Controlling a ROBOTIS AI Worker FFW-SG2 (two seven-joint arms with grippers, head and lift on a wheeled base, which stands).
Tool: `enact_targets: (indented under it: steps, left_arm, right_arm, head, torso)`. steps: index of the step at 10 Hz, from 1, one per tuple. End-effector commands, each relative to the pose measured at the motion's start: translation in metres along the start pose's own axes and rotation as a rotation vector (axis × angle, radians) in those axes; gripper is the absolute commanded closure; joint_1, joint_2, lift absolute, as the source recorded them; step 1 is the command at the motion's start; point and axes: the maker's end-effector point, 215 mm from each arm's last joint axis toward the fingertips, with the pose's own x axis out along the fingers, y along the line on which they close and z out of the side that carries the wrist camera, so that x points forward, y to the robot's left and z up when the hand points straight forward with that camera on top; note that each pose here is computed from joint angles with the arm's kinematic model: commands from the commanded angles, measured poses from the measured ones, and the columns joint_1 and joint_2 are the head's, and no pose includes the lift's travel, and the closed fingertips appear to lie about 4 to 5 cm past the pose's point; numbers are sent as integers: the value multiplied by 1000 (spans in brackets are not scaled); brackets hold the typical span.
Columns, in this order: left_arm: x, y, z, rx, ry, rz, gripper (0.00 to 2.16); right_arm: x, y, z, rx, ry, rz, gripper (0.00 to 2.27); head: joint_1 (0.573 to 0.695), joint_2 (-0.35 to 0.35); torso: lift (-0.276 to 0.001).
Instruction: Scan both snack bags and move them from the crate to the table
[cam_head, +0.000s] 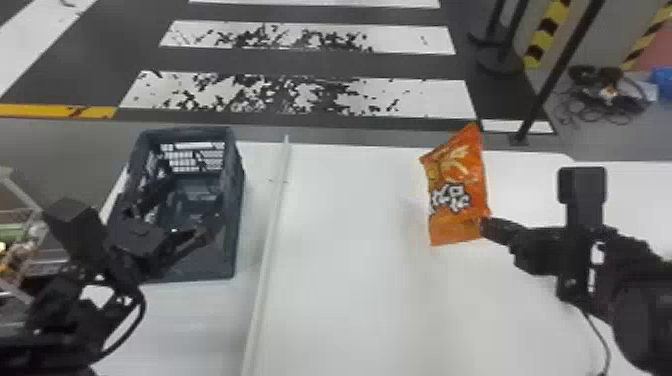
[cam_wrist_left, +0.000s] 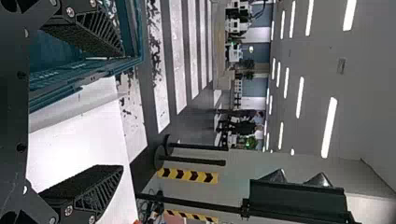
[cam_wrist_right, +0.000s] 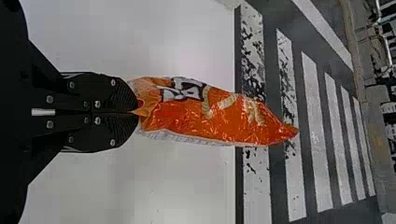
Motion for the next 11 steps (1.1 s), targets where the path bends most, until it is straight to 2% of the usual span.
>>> enact_targets:
  steps: [1,2,4,5,6,9,10,11]
  left_arm:
    - [0,0,0,-4,-1,-1,151]
    - [1,-2,-3,-8,2,-8,151]
    - [-1,1,-5,-13,5,-7,151]
    - [-2,2,-7,-16,6,-7,151]
    - [-3,3,-9,-18,6,-8,151]
    - [-3,3,-12,-23,7,-7,151]
    - [-3,3,-13,-21,10,-9,151]
    - [-3,3,-13,-22,8,-9,151]
  right_arm:
    - [-6,4,2,-293,29,-163,2246]
    - [1,6,-4,-382,39,-201,2246]
    - [-2,-7,-6,-651,51,-425,2250]
    - [-1,-1,-17,-777,72,-476,2250]
    - [3,12,-33,-877,84,-478,2250]
    - [8,44,-71,-985,113,-415,2186]
    - [9,64,-73,-994,73,-356,1568]
    - [12,80,-79,-935,66,-269,660]
  head:
    - [695,-7]
    - [695,-12]
    - [695,-15]
    - [695,-21]
    - [695,-19]
    - [695,25]
    - [695,39]
    - [695,60]
  torso:
    - [-35]
    - [-35]
    - [-35]
    - [-35]
    - [-35]
    - [-35]
    - [-35]
    - [-35]
